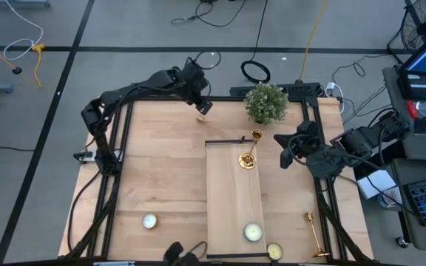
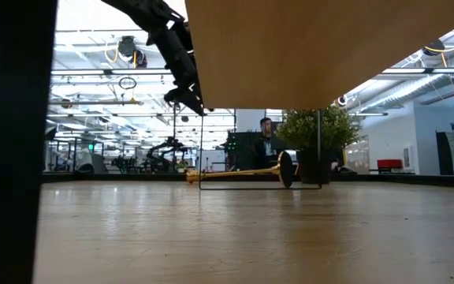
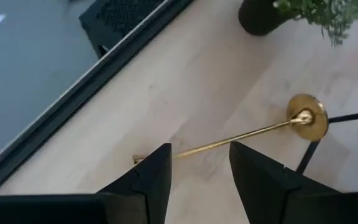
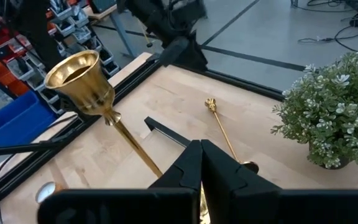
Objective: Pick & Place candle stick holders
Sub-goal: Adjust the shelf
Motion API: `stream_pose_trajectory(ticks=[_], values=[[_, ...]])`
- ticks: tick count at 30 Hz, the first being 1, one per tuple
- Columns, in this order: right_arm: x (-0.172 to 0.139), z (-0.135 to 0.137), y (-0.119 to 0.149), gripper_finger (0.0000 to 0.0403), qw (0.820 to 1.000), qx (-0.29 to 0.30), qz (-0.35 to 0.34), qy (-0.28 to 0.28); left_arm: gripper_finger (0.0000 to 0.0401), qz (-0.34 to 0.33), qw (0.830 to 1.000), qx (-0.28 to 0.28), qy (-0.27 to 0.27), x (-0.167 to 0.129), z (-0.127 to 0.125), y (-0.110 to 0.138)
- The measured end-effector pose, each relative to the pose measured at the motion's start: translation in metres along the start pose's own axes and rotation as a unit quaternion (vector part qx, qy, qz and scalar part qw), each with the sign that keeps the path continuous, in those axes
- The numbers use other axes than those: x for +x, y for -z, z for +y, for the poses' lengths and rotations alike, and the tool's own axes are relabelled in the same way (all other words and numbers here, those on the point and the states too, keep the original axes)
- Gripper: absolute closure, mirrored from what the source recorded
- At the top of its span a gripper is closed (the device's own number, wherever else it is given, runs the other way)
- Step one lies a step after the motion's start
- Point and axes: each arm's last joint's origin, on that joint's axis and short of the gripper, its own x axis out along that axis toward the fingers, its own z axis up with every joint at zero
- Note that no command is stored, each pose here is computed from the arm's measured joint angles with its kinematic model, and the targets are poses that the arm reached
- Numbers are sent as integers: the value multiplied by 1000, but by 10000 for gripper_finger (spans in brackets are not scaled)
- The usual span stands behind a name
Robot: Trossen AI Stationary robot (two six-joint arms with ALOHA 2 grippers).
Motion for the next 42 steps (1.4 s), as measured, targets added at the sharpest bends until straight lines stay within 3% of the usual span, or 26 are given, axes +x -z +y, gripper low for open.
stream_pose_trajectory(ticks=[4, 7, 9, 11, 15, 17, 22, 25, 29, 35, 42], values=[[0, 0, 0, 403, 1000, 0, 0, 1, 236, -17, 998, -60, 1, -20, 11, -3], [0, 0, 0, 403, 1000, -2, 0, 1, 236, -36, 995, -87, 38, -34, 13, -7], [0, 0, 0, 403, 1000, -9, 0, 1, 236, -58, 994, -53, 79, -36, 14, -12], [0, 0, 0, 403, 1000, -16, 0, 1, 236, -68, 992, 20, 107, -37, 14, -14], [2, -1, -1, 403, 1000, -23, -1, 6, 236, -77, 977, 183, 81, -32, 8, -13], [3, -1, -2, 403, 1000, -24, -2, 9, 235, -55, 972, 224, 51, -24, 6, -9], [3, -1, -1, 403, 1000, -25, -2, 9, 235, 13, 963, 270, 5, -5, 17, 0], [6, -2, 3, 403, 1000, -23, 0, 11, 235, 49, 949, 311, -10, 5, 22, 5], [10, -2, 11, 403, 1000, -10, 14, 10, 235, 81, 930, 357, -17, 20, 22, 9], [14, -3, 18, 403, 1000, 7, 12, 4, 236, 143, 915, 377, -4, 43, 24, 21], [15, -5, 19, 403, 1000, 18, 8, -7, 259, 125, 905, 406, 2, 47, 17, 18]])
